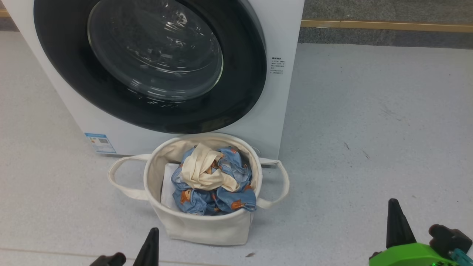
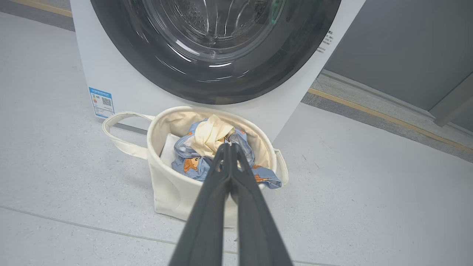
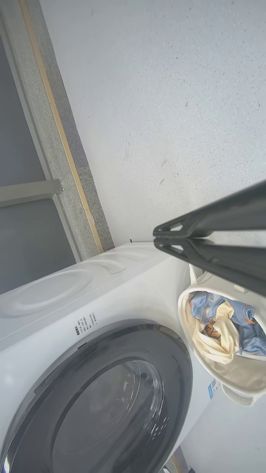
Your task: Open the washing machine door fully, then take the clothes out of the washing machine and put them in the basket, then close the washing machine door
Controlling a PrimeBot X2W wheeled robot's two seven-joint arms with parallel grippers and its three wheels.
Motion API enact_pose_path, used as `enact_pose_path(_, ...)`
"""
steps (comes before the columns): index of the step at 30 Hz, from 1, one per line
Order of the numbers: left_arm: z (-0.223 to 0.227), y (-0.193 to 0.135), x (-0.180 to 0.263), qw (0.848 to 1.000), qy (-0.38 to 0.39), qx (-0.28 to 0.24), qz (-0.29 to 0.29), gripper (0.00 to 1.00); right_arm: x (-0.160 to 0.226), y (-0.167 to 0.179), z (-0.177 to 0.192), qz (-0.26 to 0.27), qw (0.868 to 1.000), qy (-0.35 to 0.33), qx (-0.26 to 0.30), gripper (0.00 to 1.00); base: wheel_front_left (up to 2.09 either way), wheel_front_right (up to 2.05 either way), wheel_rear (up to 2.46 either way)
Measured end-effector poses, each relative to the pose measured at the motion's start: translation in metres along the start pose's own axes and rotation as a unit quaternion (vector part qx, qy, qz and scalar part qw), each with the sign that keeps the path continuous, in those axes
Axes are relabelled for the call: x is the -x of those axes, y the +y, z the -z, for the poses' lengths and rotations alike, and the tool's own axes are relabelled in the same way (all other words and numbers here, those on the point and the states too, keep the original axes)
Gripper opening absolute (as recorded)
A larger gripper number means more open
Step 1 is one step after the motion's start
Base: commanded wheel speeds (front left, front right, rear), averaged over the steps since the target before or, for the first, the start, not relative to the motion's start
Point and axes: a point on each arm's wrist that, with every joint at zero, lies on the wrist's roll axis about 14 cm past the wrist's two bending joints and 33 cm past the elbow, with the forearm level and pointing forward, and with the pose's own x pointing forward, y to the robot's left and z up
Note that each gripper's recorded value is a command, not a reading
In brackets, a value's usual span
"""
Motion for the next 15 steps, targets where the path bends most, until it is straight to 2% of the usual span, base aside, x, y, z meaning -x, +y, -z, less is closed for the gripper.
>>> enact_pose_path(15,-0.002,0.014,0.000,0.995,0.006,0.092,-0.027,0.00,-0.004,-0.004,0.002,0.016,0.996,0.007,-0.086,0.00,0.00,0.00,0.00)
